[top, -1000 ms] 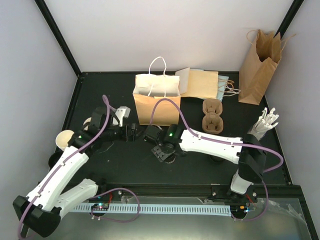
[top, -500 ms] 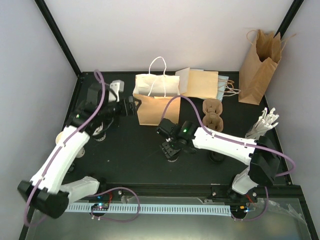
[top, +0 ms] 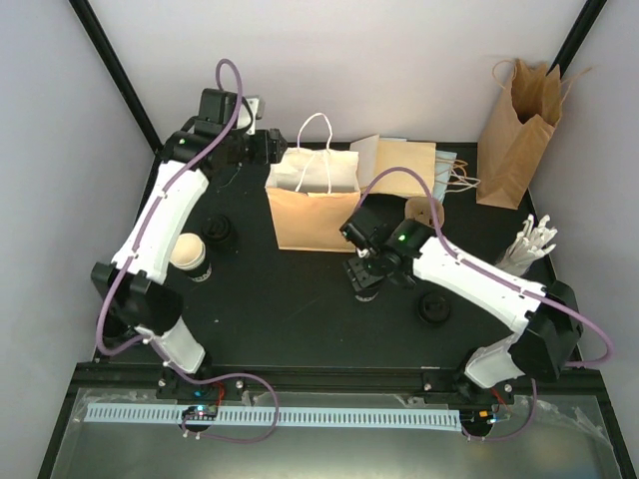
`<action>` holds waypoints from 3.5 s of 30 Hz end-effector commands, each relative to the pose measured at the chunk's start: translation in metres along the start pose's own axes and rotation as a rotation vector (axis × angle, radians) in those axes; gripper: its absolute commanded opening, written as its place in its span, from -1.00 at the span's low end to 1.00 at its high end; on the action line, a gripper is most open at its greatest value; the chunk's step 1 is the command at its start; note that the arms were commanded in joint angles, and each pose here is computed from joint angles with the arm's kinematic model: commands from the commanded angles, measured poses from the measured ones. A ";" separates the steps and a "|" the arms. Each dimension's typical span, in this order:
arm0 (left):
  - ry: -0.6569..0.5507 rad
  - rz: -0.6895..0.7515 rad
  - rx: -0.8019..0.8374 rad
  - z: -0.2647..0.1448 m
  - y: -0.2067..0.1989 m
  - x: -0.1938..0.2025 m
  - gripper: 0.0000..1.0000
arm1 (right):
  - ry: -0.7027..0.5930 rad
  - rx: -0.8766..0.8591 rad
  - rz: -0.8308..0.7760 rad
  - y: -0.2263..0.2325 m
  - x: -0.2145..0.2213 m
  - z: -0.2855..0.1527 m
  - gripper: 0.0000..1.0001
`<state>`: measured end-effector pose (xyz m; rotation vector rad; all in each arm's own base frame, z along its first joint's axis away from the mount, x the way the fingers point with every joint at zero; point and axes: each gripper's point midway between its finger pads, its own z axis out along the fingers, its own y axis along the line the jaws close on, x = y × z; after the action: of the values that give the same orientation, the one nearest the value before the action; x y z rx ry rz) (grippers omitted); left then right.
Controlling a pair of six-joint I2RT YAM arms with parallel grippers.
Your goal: Pack the takeout coffee
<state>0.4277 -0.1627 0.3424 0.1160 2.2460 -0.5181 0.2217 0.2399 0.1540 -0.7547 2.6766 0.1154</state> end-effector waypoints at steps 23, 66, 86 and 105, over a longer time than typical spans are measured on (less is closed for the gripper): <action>0.132 0.144 -0.023 0.009 -0.003 0.085 -0.97 | -0.599 -0.093 0.087 -0.038 -0.143 -0.249 0.46; 0.043 -0.025 0.300 -0.078 -0.079 0.253 -0.21 | -0.418 0.210 -0.174 0.052 -0.027 -0.069 0.40; 0.044 0.796 0.374 -0.095 -0.134 0.201 0.76 | -0.520 0.204 -0.076 0.020 -0.046 -0.100 0.40; 0.053 0.820 0.211 -0.047 -0.107 0.156 0.58 | -0.560 0.112 -0.021 0.018 -0.060 -0.095 0.39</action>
<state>0.2570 -0.2504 0.2867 1.0491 2.0000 -0.2775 0.2264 0.2636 0.2560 -0.6362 2.1512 0.0838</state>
